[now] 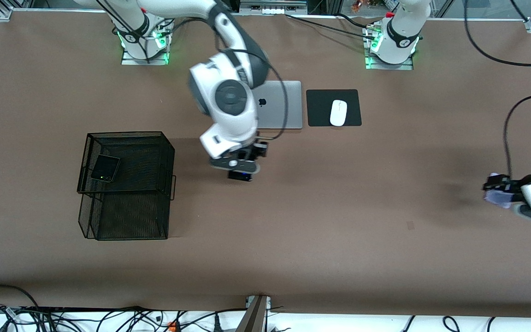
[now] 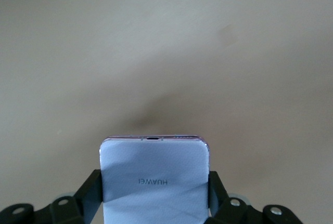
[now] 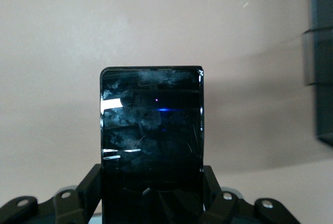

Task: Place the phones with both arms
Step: 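Place the black phone in the organizer while the left gripper carries Huawei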

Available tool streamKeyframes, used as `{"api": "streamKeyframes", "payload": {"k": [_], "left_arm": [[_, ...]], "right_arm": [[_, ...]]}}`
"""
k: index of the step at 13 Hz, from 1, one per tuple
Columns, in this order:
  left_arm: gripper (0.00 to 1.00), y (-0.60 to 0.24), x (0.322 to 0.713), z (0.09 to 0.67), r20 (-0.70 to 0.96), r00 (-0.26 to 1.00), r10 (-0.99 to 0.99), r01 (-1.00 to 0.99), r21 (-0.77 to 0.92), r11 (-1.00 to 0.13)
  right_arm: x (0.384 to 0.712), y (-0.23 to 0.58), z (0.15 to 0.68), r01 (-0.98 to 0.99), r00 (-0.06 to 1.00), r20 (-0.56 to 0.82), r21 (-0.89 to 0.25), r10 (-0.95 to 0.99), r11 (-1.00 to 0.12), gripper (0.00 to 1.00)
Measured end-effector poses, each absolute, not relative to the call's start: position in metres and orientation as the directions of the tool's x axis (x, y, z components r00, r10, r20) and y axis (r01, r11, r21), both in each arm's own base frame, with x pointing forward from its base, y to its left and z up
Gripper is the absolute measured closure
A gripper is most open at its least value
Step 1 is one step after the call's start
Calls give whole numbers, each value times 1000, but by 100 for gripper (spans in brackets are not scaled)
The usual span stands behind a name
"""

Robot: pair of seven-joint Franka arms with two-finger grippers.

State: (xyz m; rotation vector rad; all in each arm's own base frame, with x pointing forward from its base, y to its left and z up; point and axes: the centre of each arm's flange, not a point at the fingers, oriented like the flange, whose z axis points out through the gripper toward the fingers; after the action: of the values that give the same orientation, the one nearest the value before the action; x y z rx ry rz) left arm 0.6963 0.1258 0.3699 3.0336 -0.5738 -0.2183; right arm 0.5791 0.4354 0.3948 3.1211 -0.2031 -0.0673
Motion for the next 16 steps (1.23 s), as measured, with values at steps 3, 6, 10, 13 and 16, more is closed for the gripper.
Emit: {"api": "streamKeyframes", "payload": {"k": [3,6,10,13,16], "left_arm": [[17,-25,707,373,-133,946,-295,-283,102,-954],[17,-164,687,368,-178,961,-211,-187,140,-972],[17,-333,642,326,-155,974,-165,-142,152,-978],[17,-422,609,277,-106,992,-74,-51,207,-977],[17,-468,586,233,-83,996,-24,-2,255,-967]], "right_arm": [[618,306,423,-29,995,-94,47,-34,-998,21],[611,181,414,41,991,-125,2,41,-999,21],[559,115,340,106,988,-106,-58,111,-993,21],[551,119,317,124,988,-90,-41,127,-991,21],[558,120,314,124,990,-69,-25,125,-992,14]]}}
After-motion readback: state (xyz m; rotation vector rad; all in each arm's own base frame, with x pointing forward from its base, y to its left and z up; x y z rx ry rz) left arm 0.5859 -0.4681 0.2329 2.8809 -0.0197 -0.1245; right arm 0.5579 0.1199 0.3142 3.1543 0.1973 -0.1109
